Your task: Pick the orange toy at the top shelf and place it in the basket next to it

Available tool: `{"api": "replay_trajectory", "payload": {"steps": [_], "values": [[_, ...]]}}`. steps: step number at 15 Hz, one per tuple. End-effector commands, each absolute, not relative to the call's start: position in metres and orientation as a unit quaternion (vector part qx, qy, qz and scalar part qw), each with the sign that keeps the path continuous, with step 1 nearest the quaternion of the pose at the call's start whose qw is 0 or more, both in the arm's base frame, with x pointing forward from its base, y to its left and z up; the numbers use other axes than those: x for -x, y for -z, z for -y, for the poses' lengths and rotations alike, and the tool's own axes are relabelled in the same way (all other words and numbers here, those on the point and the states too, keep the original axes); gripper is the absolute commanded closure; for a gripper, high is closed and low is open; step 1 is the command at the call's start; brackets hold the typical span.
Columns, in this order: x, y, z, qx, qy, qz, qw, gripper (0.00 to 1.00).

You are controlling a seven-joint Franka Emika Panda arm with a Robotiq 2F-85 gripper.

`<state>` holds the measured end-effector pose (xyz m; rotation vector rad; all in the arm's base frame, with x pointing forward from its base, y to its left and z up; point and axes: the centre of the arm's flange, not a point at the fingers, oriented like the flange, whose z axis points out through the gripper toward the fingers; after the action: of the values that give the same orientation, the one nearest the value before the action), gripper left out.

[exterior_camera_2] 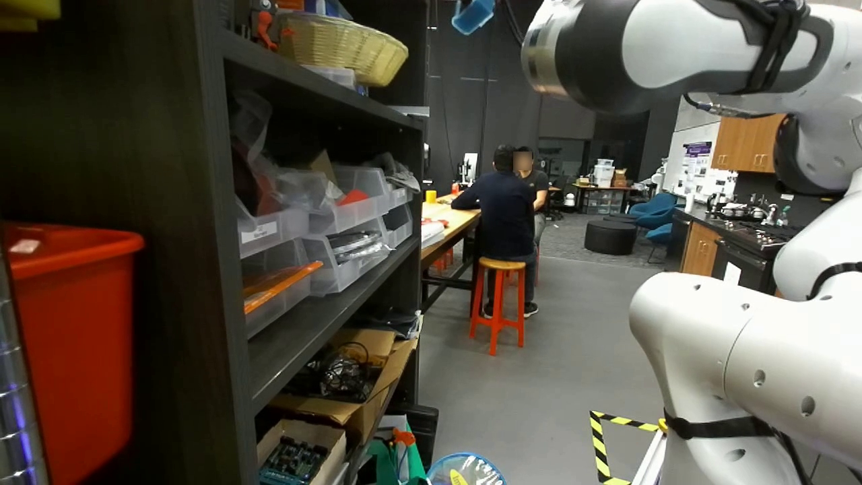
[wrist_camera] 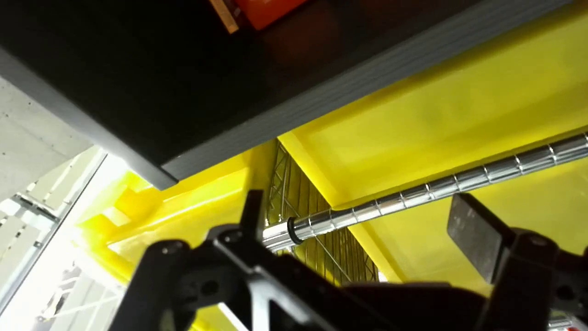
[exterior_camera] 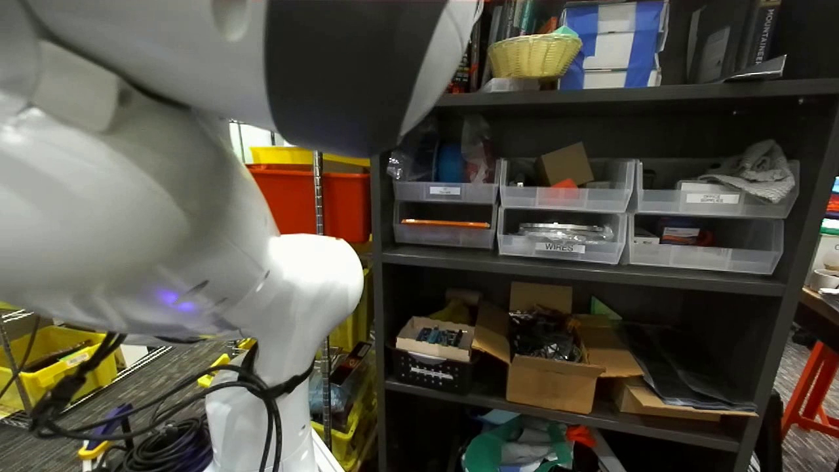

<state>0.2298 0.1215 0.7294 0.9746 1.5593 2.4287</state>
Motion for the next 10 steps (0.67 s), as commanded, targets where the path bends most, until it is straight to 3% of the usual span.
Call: {"api": "replay_trajectory", "payload": {"steps": [1,6,10], "values": [[-0.25,-0.703,-0.168,-0.259,-0.806,-0.518,0.125,0.0],[-0.263,-0.686,-0.165,-0.175,-0.776,-0.568,0.209,0.0],[-0.258,-0.715,-0.125,-0.197,-0.768,-0.578,0.192,0.0]]}}
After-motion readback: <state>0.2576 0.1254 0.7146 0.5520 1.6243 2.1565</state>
